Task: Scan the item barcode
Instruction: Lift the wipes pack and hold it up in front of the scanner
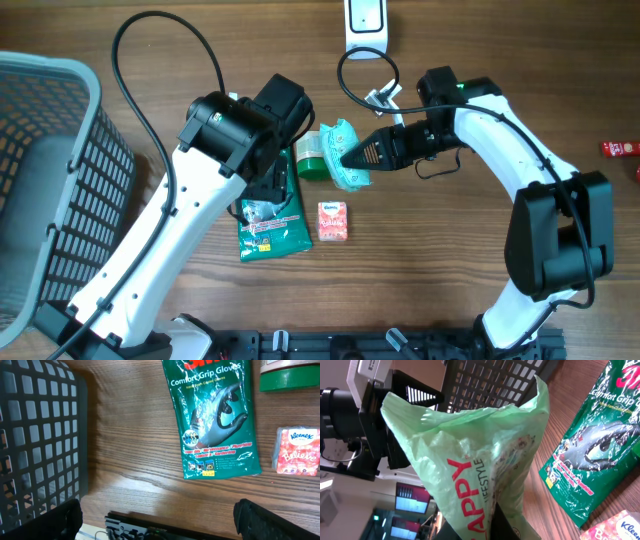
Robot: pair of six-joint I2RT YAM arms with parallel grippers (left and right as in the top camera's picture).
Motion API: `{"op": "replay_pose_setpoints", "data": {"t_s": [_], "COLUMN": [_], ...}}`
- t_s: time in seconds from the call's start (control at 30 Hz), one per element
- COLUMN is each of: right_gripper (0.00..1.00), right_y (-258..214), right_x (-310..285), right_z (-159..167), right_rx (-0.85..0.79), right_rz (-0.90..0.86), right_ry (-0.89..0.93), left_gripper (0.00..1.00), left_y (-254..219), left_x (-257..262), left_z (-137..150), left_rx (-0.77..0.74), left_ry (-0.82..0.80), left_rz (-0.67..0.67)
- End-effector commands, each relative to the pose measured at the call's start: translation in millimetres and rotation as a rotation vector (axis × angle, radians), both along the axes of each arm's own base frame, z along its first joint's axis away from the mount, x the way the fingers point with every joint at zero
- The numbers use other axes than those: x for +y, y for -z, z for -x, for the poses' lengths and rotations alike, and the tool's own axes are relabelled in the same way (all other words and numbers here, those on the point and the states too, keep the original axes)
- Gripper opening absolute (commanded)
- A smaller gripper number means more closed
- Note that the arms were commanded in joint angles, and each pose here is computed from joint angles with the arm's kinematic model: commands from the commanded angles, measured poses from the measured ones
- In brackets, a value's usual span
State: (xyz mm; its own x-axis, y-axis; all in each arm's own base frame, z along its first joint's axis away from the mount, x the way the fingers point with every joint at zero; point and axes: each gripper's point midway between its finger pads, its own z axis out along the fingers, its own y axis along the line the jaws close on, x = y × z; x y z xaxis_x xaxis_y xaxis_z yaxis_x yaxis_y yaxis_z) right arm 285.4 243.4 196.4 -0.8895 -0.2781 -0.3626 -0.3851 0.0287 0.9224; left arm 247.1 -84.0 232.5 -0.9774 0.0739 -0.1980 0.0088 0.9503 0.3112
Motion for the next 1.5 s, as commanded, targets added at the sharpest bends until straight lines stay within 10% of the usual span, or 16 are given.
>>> {"op": "replay_pose_setpoints", "data": {"t_s": [0.0, 0.9, 1.47], "right_gripper": [0.04, 0.04, 0.04], "right_y": [-17.2, -39.0, -36.5], "right_x": [0.4, -21.6, -20.5], "right_z": [1.6, -21.5, -27.8], "right_rx": [-0.033, 0.310, 0.209], "right_rz": [-0.068, -0.125, -0.131], "right_ry": [0.004, 0.109, 0.102], "left_gripper": [1.00, 1.00, 1.00], "left_y": [-4.5, -4.5, -4.5], "left_x": [4.3, 4.3, 4.3], "left_z": [0.2, 0.2, 0.2], "left_rx": [-0.027, -0.027, -0.027], "left_ry": [-0.020, -0.019, -0.019], "left_rz": [-0.002, -0.002, -0.002]}}
